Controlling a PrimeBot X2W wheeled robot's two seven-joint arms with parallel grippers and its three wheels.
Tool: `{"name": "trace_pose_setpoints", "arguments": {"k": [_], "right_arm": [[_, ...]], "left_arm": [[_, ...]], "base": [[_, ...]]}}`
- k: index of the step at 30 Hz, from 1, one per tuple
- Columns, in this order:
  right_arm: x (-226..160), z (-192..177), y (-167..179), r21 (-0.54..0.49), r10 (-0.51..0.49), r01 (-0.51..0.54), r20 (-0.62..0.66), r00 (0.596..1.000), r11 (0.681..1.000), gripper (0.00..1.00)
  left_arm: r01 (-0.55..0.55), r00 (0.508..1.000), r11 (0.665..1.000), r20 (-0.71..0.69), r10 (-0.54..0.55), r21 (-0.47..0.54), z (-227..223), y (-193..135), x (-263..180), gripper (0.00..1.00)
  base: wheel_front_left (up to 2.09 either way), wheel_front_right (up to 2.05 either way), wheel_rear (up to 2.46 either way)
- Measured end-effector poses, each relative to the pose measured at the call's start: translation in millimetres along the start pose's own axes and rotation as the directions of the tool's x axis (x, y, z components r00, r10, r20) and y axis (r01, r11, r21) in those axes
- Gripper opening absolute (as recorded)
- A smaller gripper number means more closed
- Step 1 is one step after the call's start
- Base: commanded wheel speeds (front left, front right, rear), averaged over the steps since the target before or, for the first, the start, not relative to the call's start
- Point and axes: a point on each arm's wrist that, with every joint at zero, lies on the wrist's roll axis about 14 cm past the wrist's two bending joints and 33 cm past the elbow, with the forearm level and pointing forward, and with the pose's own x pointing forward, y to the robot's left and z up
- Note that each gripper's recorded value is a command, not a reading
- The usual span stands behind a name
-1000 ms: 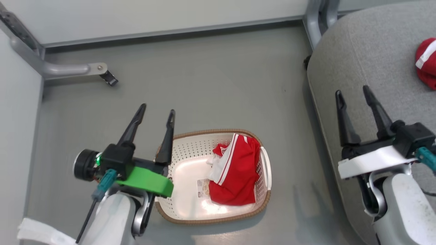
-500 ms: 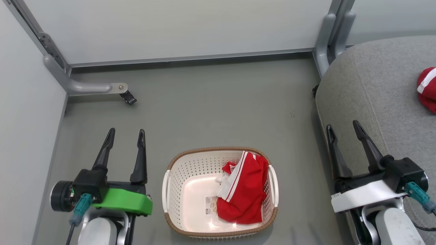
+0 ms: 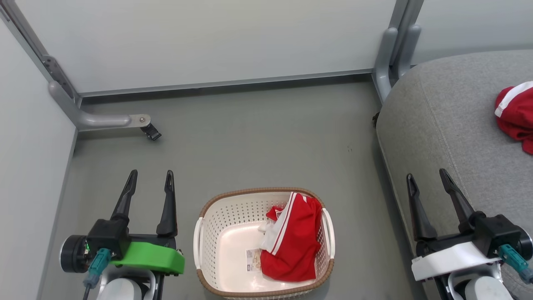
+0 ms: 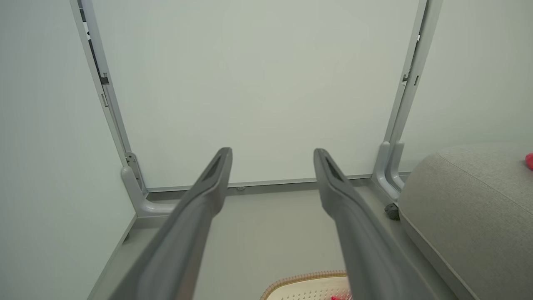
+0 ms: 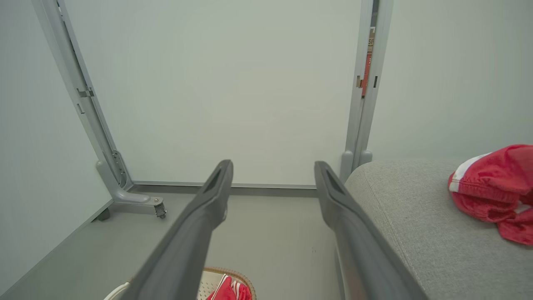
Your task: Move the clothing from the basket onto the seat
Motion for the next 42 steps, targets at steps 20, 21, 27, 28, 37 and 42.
{"name": "trace_pose_setpoints", "arguments": {"k": [20,21,27,28,37,42], "right_arm": [[-8,-10,-10,0.009,-0.035,0.035,-0.033,0.999,0.999,1.0],[-8,-10,-10,0.009,-0.035,0.036,-0.033,0.999,0.999,1.0],[-7,-11,-12,0.008,-0.04,0.04,-0.035,0.999,0.999,1.0],[-7,-11,-12,0.008,-0.04,0.04,-0.036,0.999,0.999,1.0],[-2,-12,-11,0.01,-0.037,0.037,-0.035,0.999,0.999,1.0],[5,-11,-14,0.002,-0.037,0.037,-0.026,0.999,0.999,1.0]], "left_arm": [[0.023,1.0,1.0,-0.022,-0.023,0.006,-8,-5,2,1.0],[0.024,0.999,1.0,-0.023,-0.024,0.006,-8,-5,2,1.0],[0.033,0.999,0.999,-0.031,-0.032,0.009,-11,-7,3,1.0],[0.035,0.999,0.999,-0.033,-0.035,0.008,-12,-8,3,1.0],[0.163,0.984,0.987,-0.076,-0.161,0.011,-27,-43,18,1.0],[0.27,0.957,0.961,-0.12,-0.263,0.051,-42,-66,34,1.0]], "base": [[0.0,0.0,0.0],[0.0,0.0,0.0],[0.0,0.0,0.0],[0.0,0.0,0.0],[0.0,0.0,0.0],[0.0,0.0,0.0]]}}
